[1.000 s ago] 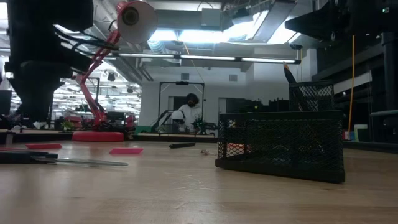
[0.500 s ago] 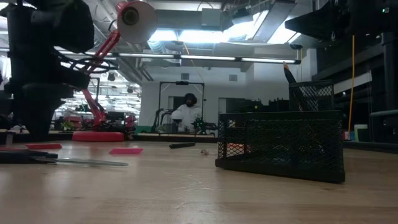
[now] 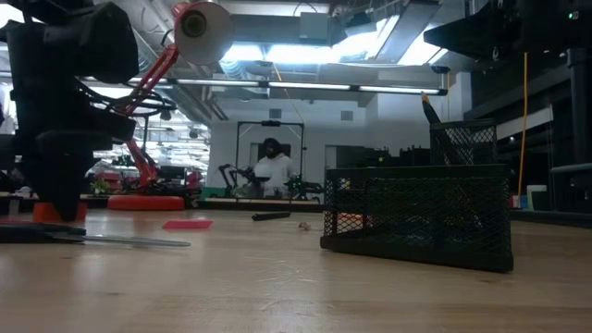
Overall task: Pick and place office supplies into organizer
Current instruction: Put the orange eraser into the desk organizer
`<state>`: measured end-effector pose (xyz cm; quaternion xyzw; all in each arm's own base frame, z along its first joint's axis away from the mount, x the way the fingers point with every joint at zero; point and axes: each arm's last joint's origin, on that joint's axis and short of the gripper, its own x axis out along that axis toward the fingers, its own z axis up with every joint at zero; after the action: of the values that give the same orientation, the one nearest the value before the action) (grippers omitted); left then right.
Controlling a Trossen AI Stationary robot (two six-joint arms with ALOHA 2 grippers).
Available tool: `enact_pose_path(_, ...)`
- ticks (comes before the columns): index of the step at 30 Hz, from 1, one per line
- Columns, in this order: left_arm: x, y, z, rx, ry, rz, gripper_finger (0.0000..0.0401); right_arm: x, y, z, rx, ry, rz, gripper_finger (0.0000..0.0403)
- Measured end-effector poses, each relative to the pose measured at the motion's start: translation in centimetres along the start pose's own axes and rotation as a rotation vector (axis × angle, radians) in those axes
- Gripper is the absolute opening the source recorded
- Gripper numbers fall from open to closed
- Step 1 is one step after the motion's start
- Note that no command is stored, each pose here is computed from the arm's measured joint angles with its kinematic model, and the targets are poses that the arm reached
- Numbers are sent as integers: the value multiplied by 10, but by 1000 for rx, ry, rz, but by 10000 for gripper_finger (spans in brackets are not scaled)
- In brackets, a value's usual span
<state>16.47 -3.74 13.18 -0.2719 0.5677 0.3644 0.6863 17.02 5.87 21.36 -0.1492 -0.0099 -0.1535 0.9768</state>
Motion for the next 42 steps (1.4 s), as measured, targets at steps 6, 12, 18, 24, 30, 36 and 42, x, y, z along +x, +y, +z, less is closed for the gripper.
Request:
enact_pose_path(6,0,0,0,2,8,-1,180,0,0,0,0,1,0,12)
enact_pose_path(12,0,0,-1,6,17,-1,174,0,0,0,-1,0,0,12)
enact_pose_path(18,1,0,-1,30,22,-5,125,0,0,0,-1,0,0,12)
enact_pose_path(24,1,0,-1,32,18,0,65,0,0,0,-1,0,0,12)
enact_pose_path(30,1,1,-1,59,10,3,19,0,0,0,-1,0,0,12)
enact_pose_path(36,-2,-5,2,108,-9,-25,24,0,0,0,-1,1,0,12)
enact_pose_path(42,-14,-16,11,188,-95,-63,19,0,0,0,-1,1,0,12)
